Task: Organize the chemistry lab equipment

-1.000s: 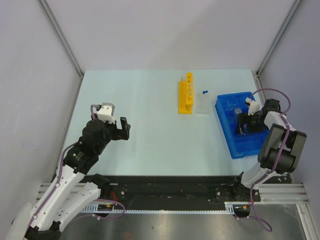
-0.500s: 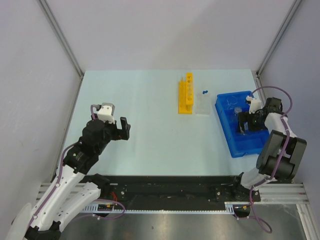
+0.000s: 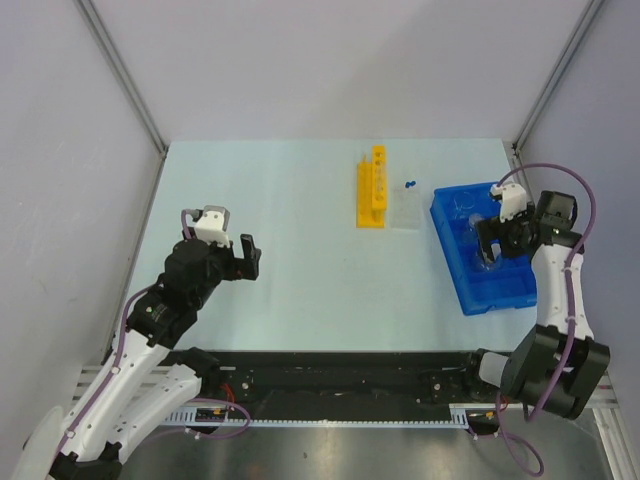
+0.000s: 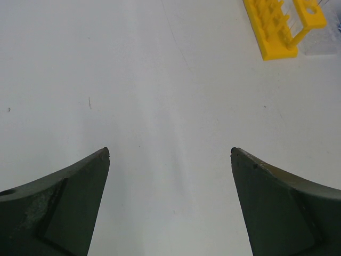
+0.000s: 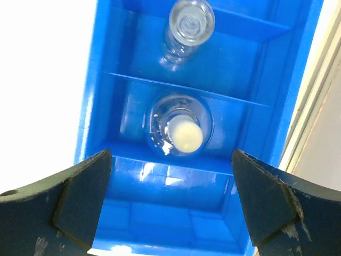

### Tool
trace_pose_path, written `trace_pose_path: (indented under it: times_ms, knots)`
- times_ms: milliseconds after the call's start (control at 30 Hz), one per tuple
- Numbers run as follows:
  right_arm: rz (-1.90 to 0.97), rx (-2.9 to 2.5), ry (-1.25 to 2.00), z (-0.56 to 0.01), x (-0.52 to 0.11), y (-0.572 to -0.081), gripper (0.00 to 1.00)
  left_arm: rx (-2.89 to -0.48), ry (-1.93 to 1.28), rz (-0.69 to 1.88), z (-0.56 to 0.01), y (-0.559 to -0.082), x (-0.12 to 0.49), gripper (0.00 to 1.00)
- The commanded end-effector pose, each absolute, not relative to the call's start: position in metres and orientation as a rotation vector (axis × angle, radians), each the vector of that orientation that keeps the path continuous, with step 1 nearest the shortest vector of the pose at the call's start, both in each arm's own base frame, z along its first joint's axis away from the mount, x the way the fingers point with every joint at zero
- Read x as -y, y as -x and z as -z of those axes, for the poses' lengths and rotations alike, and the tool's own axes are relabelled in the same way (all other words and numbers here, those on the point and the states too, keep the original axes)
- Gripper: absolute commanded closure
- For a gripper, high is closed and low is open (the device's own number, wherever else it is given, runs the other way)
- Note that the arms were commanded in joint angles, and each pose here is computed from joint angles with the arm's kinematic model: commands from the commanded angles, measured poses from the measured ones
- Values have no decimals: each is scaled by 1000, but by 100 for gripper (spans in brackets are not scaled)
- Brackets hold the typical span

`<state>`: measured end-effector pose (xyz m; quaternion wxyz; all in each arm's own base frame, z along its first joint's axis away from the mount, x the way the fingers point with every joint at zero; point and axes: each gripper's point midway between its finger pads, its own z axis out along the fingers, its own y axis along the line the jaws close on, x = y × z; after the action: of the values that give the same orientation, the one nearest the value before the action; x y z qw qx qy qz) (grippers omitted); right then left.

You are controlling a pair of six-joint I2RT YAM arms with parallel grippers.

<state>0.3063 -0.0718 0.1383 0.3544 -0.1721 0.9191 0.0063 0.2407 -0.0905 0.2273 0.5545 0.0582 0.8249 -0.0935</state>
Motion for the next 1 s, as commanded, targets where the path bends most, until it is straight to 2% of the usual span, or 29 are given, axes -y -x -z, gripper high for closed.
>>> trace_pose_path:
  times_ms: [0, 200, 333, 600, 733, 800, 900, 967]
  knots:
    - [-31, -2278, 574, -173, 49, -297, 0, -1914, -160, 214, -234, -244, 90, 0]
    - [-218, -2319, 634, -166, 0, -280, 3, -1912, -161, 216, -234, -244, 90, 0]
    - [-261, -2387, 614, -149, -12, -282, 16, -1909, -159, 215, -235, -243, 90, 0]
    - [-181, -2511, 578, -105, -1, -287, 31, -1902, -157, 218, -237, -243, 89, 0]
    - [-175, -2548, 560, -87, 1, -291, 44, -1905, -162, 218, -236, -243, 90, 0]
    - [-173, -2550, 545, -83, 1, -295, 48, -1903, -161, 219, -236, -243, 90, 0]
    - [-175, -2554, 507, -78, 1, -302, 60, -1908, -162, 217, -235, -243, 90, 0]
    - [-173, -2555, 502, -75, 1, -305, 64, -1906, -161, 216, -236, -243, 90, 0]
